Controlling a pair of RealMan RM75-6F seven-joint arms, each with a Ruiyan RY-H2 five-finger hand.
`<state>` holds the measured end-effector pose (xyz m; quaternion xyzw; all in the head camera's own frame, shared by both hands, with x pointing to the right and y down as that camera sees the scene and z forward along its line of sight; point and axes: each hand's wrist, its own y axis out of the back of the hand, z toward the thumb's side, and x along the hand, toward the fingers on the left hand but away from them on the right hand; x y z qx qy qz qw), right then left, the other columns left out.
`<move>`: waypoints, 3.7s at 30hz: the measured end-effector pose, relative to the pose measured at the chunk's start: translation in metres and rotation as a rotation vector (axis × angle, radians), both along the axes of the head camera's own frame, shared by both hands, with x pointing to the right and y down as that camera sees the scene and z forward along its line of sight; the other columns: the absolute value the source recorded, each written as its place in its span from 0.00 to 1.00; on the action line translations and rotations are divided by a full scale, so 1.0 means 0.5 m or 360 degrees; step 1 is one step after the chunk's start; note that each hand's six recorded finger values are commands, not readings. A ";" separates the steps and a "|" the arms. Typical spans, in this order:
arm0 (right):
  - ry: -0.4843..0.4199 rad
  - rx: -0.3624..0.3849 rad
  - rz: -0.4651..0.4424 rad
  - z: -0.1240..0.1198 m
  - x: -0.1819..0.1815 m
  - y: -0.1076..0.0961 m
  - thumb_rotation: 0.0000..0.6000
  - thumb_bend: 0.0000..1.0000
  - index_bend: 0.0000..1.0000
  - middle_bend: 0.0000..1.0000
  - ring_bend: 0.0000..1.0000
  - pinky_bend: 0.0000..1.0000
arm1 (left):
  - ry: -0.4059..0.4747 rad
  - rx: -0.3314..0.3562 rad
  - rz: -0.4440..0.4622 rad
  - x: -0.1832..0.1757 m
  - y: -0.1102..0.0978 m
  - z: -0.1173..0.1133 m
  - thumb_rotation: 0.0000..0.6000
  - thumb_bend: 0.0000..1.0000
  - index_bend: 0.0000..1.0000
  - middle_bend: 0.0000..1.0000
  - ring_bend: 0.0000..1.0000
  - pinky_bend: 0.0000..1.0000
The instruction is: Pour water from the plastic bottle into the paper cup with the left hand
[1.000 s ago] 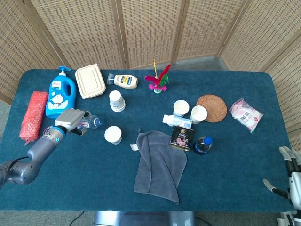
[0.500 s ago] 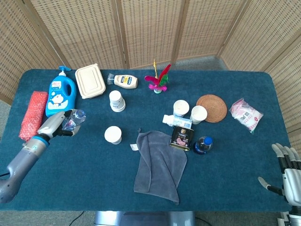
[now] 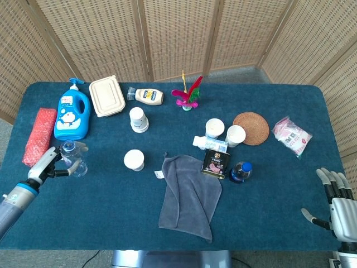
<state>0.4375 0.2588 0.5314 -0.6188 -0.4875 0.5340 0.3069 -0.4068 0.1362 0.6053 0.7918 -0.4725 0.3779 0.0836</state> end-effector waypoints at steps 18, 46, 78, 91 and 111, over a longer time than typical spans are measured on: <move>-0.0001 -0.0014 0.0012 0.003 -0.001 0.006 1.00 0.19 0.00 0.00 0.00 0.00 | 0.0186 -0.0024 -0.0130 -0.049 0.089 0.070 0.97 0.61 0.24 0.29 0.28 0.33; 0.0016 -0.0015 0.0042 -0.002 0.007 0.006 1.00 0.18 0.00 0.00 0.00 0.00 | 0.0231 0.0013 0.0047 0.045 0.089 0.178 0.96 0.59 0.25 0.28 0.24 0.28; 0.0000 -0.0002 0.0024 -0.007 -0.002 0.002 1.00 0.18 0.00 0.00 0.00 0.00 | 0.0132 0.0089 0.0137 0.022 0.128 0.181 0.86 0.52 0.23 0.18 0.13 0.17; -0.0002 0.0006 0.0024 -0.009 -0.002 0.003 1.00 0.18 0.00 0.00 0.00 0.00 | 0.0065 0.0110 0.0221 0.019 0.139 0.184 0.87 0.47 0.21 0.15 0.11 0.14; -0.0007 0.0015 0.0011 -0.008 -0.008 -0.001 1.00 0.19 0.00 0.00 0.00 0.00 | 0.0024 0.0117 0.0216 -0.003 0.155 0.179 0.80 0.41 0.16 0.10 0.08 0.10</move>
